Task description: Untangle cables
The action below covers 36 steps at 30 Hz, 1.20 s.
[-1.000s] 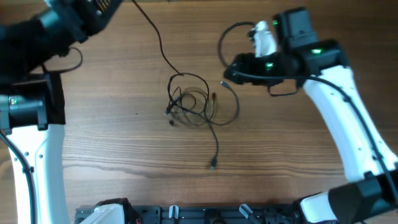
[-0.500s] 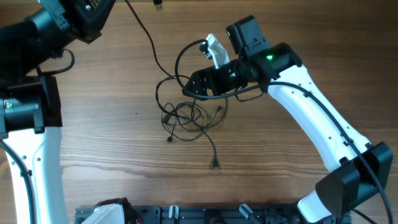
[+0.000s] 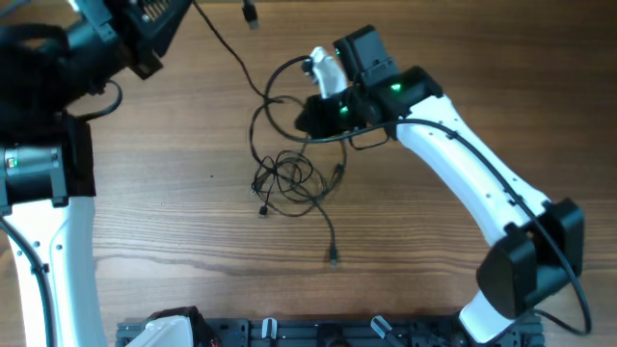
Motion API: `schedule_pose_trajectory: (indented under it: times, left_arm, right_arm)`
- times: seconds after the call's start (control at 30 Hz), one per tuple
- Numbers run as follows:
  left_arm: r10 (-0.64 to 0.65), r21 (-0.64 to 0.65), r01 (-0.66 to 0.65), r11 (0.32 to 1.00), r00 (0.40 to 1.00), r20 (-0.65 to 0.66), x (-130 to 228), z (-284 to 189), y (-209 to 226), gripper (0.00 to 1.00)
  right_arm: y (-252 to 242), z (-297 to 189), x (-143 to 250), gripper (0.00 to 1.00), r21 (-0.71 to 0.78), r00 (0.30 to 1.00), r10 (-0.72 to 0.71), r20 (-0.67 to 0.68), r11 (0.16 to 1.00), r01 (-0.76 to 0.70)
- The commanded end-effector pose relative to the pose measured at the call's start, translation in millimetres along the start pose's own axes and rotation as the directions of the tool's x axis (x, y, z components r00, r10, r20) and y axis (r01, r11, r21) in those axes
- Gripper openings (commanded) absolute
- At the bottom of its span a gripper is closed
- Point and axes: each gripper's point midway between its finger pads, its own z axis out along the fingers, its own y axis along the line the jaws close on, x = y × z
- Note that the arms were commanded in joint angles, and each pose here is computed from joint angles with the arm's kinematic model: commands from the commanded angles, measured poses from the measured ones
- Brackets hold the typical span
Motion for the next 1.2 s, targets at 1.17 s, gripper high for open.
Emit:
schedule_pose_trajectory:
  times: [1.17]
  left_arm:
    - [0.274, -0.432, 0.282, 0.857, 0.461, 0.844, -180, -249, 108, 0.04]
  right_arm:
    - [-258, -357, 103, 0.04, 0.415, 0.495, 0.42, 0.76, 0.271, -0.868]
